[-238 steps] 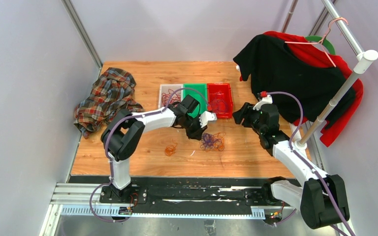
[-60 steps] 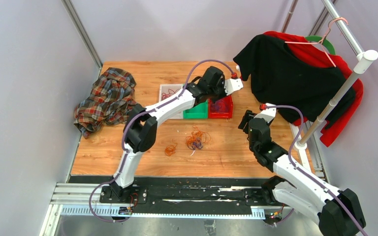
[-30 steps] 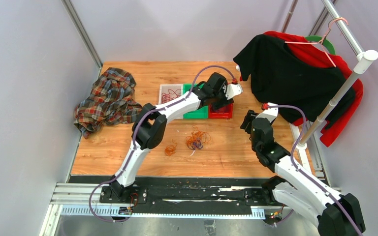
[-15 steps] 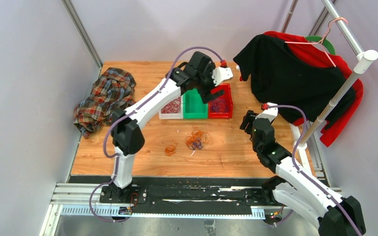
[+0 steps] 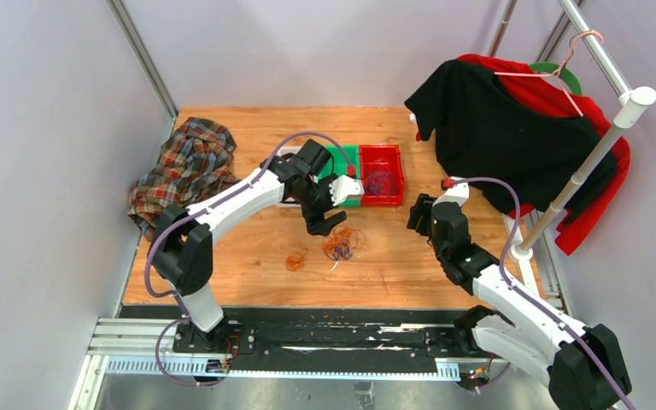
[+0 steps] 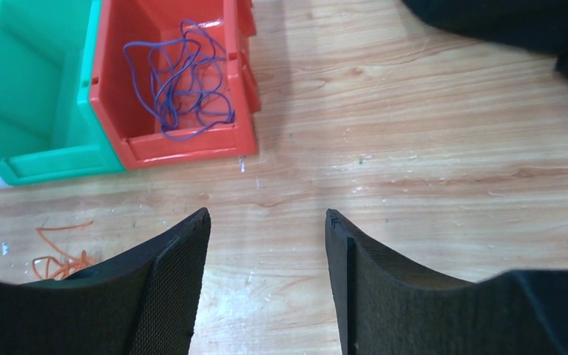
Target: Untangle the cables
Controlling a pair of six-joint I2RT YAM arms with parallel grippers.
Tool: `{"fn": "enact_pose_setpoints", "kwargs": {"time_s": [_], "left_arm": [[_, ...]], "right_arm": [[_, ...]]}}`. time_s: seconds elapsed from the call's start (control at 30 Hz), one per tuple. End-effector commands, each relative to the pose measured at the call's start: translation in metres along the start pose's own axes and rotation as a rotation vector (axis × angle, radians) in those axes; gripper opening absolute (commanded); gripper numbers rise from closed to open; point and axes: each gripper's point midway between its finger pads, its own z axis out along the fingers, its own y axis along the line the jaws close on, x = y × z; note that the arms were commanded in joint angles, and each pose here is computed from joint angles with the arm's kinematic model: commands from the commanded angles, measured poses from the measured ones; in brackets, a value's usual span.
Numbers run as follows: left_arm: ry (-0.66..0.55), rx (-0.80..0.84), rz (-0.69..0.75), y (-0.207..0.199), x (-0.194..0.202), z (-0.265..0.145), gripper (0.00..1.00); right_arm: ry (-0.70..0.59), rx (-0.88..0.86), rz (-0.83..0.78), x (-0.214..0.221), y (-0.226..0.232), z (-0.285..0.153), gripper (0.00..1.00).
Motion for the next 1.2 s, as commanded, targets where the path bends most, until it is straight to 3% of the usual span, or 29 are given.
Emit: {"fn": "enact_pose_setpoints", "kwargs": {"time_s": [0.0, 0.3, 0.67, 1.03, 1.17], "left_arm": [[-0.118, -0.004, 0.048, 0.015, -0.020, 0.005, 0.81], [-0.108, 0.175, -0.002, -0.019, -0.001, 0.032, 0.75], [-0.093, 0.134, -0.023, -0.012, 0.010, 0.055, 0.66], [-0.092, 0.101, -0.054, -0.009, 0.010, 0.051, 0.16], [-0.113, 0.111, -0.055, -0.017, 0.002, 0.036, 0.09]], "right_arm": [[0.008, -0.066, 0.046, -0.007, 0.014, 0.002, 0.58], [0.027, -0.078, 0.040, -0.001, 0.016, 0.003, 0.57], [0.042, -0.096, 0.056, 0.001, 0.023, 0.008, 0.52], [0.053, -0.109, 0.060, 0.003, 0.027, 0.009, 0.48], [0.057, -0.119, 0.064, 0.003, 0.029, 0.009, 0.47]]}}
